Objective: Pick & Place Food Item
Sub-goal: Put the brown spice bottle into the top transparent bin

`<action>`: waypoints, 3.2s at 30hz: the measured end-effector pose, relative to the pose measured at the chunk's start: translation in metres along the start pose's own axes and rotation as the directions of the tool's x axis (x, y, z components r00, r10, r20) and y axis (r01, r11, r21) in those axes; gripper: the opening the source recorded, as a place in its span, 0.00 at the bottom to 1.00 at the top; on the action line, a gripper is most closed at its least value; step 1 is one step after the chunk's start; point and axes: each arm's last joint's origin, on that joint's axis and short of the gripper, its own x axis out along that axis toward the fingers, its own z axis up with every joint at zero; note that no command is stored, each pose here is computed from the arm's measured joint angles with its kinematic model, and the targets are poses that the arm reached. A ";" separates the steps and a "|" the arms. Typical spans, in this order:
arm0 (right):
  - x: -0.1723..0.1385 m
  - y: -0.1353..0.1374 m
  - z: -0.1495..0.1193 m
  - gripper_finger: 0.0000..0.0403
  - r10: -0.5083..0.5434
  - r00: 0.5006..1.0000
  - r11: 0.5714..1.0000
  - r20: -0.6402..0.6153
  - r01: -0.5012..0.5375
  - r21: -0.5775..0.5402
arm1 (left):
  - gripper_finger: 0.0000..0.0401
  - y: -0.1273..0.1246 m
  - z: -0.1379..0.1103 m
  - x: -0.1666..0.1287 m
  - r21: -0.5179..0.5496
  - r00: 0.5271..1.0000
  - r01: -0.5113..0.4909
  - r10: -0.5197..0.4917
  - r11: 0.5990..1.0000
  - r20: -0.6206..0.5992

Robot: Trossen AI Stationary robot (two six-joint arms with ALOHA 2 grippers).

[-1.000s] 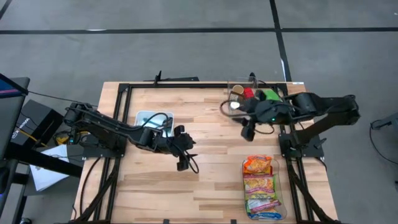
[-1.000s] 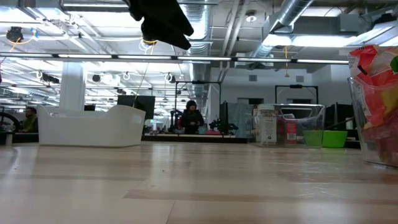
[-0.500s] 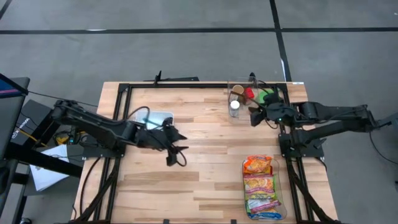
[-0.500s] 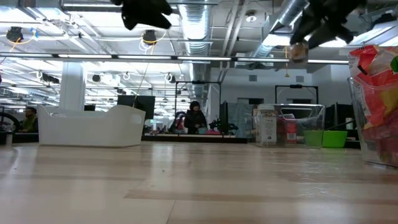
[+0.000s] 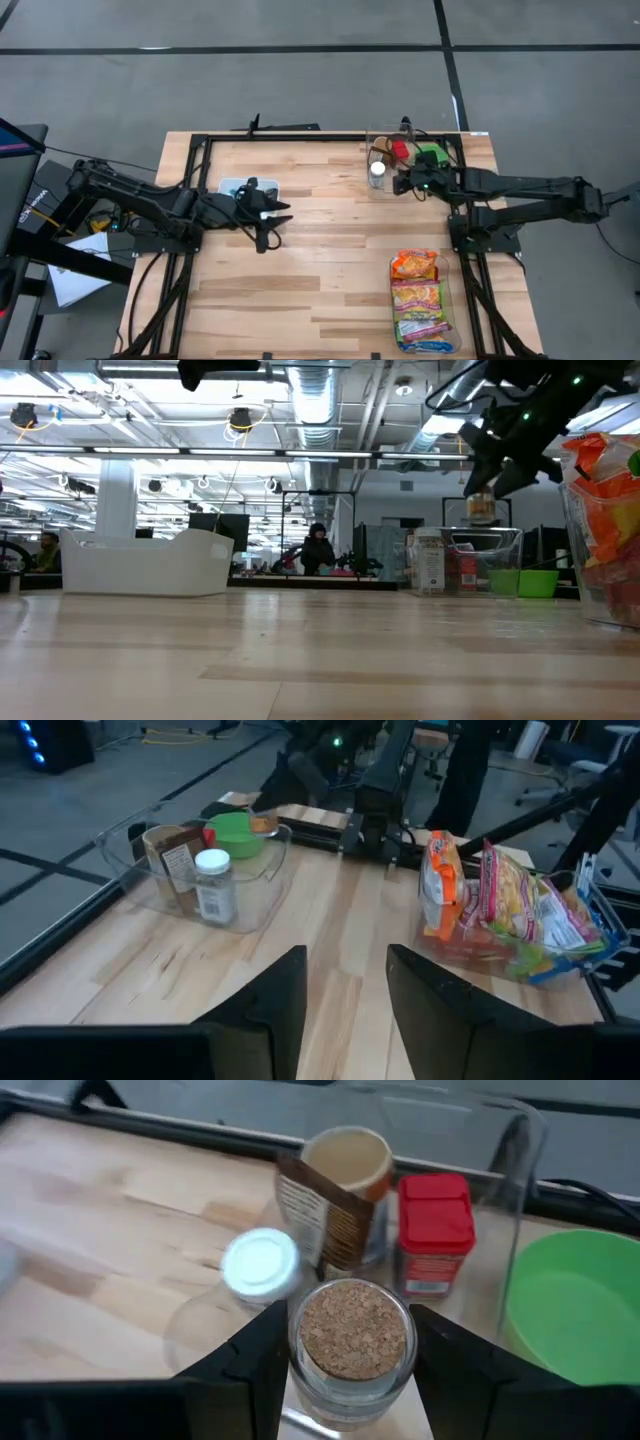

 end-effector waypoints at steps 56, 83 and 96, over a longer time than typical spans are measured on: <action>0.063 -0.011 -0.042 0.41 -0.158 0.987 0.987 0.040 0.158 0.020 | 0.26 0.002 0.008 -0.009 -0.114 0.998 0.007 -0.001 0.993 0.056; 0.066 -0.014 -0.039 0.41 -0.139 0.990 0.990 0.006 0.139 -0.018 | 0.26 0.002 0.008 -0.009 -0.138 0.998 0.010 -0.002 0.990 0.059; 0.066 -0.013 -0.039 0.70 -0.124 0.992 0.992 0.008 0.124 -0.022 | 0.26 0.002 0.008 -0.009 -0.138 0.998 0.010 -0.002 0.990 0.059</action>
